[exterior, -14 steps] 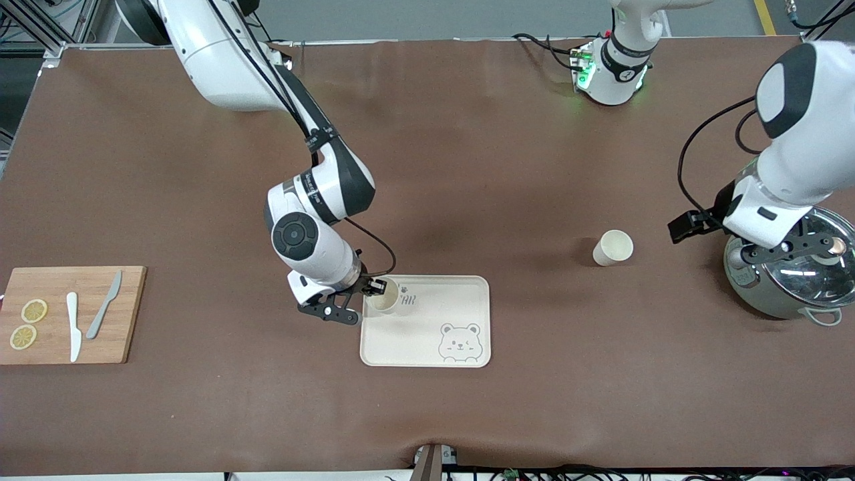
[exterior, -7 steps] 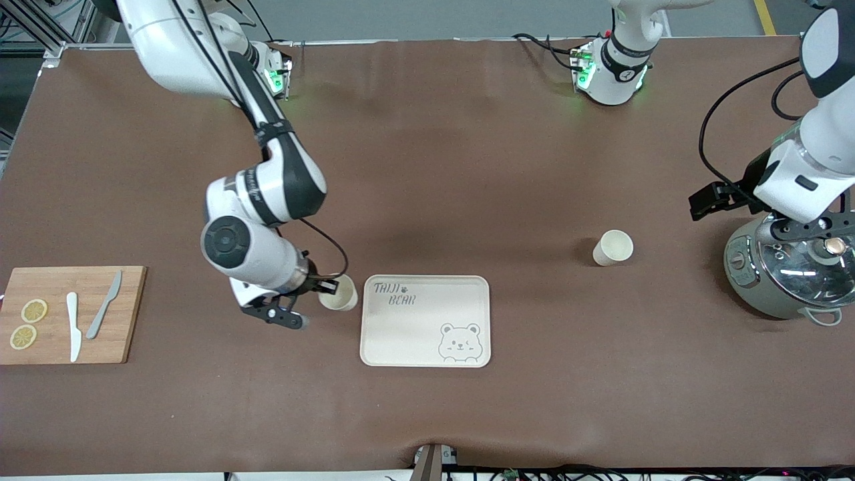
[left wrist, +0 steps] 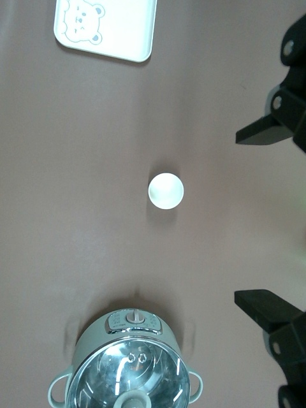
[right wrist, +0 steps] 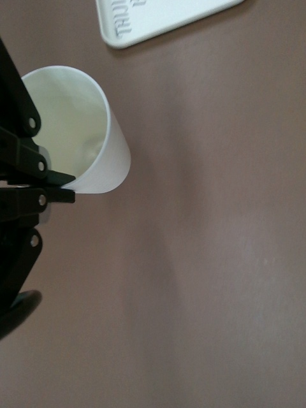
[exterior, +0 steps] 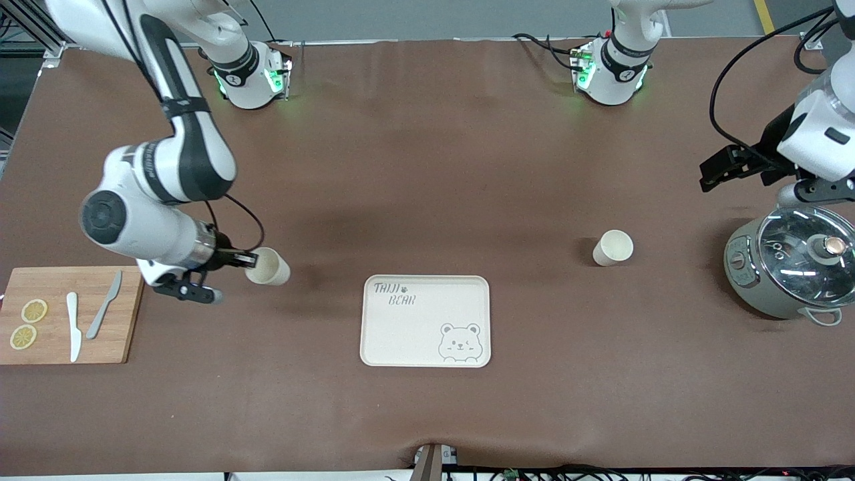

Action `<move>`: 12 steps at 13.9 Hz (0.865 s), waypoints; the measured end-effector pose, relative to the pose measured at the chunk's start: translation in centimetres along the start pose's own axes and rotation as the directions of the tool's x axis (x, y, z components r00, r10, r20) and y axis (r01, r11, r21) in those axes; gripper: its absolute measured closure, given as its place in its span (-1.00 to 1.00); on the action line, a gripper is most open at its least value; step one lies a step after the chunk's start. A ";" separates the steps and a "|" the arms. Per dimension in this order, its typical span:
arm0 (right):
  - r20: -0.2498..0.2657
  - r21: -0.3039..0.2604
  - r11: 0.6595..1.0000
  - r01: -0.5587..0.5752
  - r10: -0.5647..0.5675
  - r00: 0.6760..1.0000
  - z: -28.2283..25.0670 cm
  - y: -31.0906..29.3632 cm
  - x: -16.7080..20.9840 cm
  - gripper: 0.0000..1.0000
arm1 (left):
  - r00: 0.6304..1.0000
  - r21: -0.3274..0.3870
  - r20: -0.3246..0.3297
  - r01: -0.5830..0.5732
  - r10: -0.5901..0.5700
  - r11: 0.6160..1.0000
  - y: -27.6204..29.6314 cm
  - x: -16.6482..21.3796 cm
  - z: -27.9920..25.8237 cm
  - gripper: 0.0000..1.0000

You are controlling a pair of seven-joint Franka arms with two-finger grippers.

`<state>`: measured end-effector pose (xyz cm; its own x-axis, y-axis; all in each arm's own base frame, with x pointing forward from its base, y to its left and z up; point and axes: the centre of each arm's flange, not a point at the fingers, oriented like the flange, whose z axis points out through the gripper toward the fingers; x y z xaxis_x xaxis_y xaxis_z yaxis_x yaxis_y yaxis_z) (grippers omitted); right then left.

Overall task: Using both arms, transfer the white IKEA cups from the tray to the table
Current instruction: 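Carry the cup off the tray toward the cutting board with the right gripper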

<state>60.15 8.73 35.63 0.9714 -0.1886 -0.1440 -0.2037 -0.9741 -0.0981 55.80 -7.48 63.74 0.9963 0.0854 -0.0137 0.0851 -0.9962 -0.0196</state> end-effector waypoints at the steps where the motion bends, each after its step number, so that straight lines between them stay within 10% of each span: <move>1: 0.005 -0.011 1.000 0.007 -0.007 1.000 -0.1 1.6 -0.7 0.95 | 1.000 -0.004 -0.002 -0.002 0.002 1.000 0.1 -0.4 -0.2 -1.00; 5: 0.000 -0.094 0.993 0.069 -0.069 0.998 1.3 7.5 -3.3 0.95 | 1.000 -0.018 0.000 -0.004 0.004 1.000 0.3 -1.6 -0.6 -1.00; 12: 0.015 -0.082 0.979 0.189 -0.188 0.982 6.1 20.0 -5.5 0.95 | 1.000 -0.007 0.002 -0.003 0.004 1.000 0.2 -3.5 -0.6 -1.00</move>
<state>50.04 -8.93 28.48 0.9905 0.0001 -0.1377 -0.0059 -0.9991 -0.0426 52.37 -8.03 64.34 0.9965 0.0819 -0.0161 0.0817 -0.9966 -0.0125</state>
